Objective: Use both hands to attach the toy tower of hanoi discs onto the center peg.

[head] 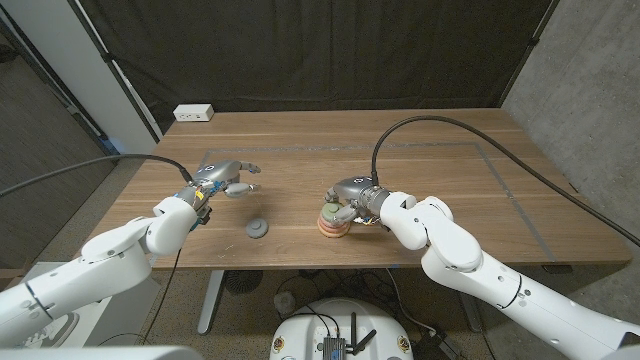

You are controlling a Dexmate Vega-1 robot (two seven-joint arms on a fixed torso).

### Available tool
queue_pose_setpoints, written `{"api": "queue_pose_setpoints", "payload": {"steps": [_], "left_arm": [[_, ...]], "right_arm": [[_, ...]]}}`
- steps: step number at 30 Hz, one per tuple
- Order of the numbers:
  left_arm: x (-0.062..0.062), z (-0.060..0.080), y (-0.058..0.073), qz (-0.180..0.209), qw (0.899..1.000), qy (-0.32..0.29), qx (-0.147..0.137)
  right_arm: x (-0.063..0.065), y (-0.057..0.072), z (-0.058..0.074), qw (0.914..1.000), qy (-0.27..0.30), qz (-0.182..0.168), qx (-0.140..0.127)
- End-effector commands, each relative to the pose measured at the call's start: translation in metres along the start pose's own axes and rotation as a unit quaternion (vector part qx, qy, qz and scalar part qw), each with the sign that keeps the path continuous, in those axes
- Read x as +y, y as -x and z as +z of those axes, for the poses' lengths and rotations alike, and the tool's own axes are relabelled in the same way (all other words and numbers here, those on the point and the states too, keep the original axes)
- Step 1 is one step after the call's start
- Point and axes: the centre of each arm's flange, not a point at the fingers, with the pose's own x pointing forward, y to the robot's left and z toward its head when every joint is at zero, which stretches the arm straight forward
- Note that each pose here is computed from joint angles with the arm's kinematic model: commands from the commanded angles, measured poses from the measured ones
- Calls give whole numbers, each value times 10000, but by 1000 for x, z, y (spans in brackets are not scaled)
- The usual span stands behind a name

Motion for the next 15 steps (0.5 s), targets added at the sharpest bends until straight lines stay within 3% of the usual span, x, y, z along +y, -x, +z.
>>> {"api": "queue_pose_setpoints", "payload": {"steps": [1,15], "left_arm": [[2,-2,-1,14,10000,-12,-2],[3,-4,-4,-7,10000,-33,-33]], "right_arm": [[3,-2,1,10000,1,20,26],[-2,2,-2,9999,69,-86,94]]}}
